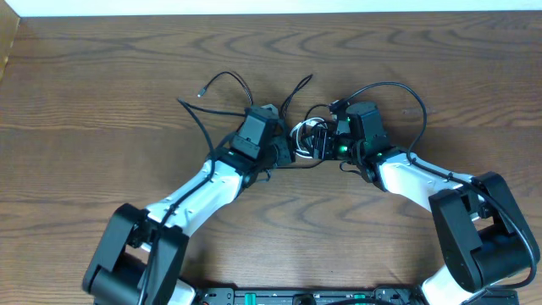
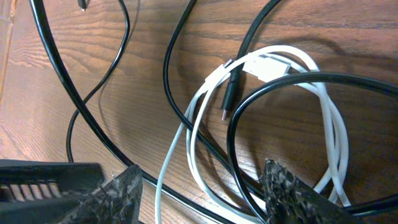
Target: Untangle cables
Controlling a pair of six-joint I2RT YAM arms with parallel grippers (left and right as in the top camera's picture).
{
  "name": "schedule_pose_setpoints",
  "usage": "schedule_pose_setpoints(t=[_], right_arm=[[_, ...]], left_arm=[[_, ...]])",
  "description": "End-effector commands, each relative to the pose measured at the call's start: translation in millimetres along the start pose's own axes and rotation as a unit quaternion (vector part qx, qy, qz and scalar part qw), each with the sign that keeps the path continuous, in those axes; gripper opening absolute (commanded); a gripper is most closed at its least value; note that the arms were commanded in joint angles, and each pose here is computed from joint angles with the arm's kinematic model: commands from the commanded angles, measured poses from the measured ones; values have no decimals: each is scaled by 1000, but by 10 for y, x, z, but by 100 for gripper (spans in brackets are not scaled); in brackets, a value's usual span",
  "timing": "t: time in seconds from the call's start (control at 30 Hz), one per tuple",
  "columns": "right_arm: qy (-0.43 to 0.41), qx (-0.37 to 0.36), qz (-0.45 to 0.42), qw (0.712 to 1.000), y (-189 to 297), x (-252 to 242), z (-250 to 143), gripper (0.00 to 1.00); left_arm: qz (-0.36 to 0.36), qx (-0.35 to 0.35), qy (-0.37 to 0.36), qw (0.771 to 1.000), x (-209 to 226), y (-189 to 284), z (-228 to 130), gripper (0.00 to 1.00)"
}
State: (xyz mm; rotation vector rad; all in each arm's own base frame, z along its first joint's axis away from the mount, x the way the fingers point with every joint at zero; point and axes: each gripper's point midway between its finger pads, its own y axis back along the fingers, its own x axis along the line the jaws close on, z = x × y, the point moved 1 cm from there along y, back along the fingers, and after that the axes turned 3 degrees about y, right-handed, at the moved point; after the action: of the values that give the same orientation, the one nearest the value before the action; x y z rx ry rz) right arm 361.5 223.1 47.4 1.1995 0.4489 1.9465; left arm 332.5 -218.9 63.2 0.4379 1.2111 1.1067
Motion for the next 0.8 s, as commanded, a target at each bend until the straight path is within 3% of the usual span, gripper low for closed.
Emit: schedule_pose_setpoints(t=[0.0,0.33,0.43,0.57,0.77], right_arm=[[10,12,4,1000,-31,-16,-68,59],[9,9,-6,1000,-31,-47,-60,63],[9,3,-16,1000,-31,-80,-43,68],[10,-14,-49,999,-23,-188,13,73],[9,-14,-50,999,-23,-190,14,69]], left_arm=[[22,2,2,1000,77,-112,-37,47],[36,8,4,999,183,-276,-80,53],[38,1,3,999,185,-276,-52,54],[50,-21,2,999,215,-272,29,61],[36,-44,-2,998,145,-271,130,62]])
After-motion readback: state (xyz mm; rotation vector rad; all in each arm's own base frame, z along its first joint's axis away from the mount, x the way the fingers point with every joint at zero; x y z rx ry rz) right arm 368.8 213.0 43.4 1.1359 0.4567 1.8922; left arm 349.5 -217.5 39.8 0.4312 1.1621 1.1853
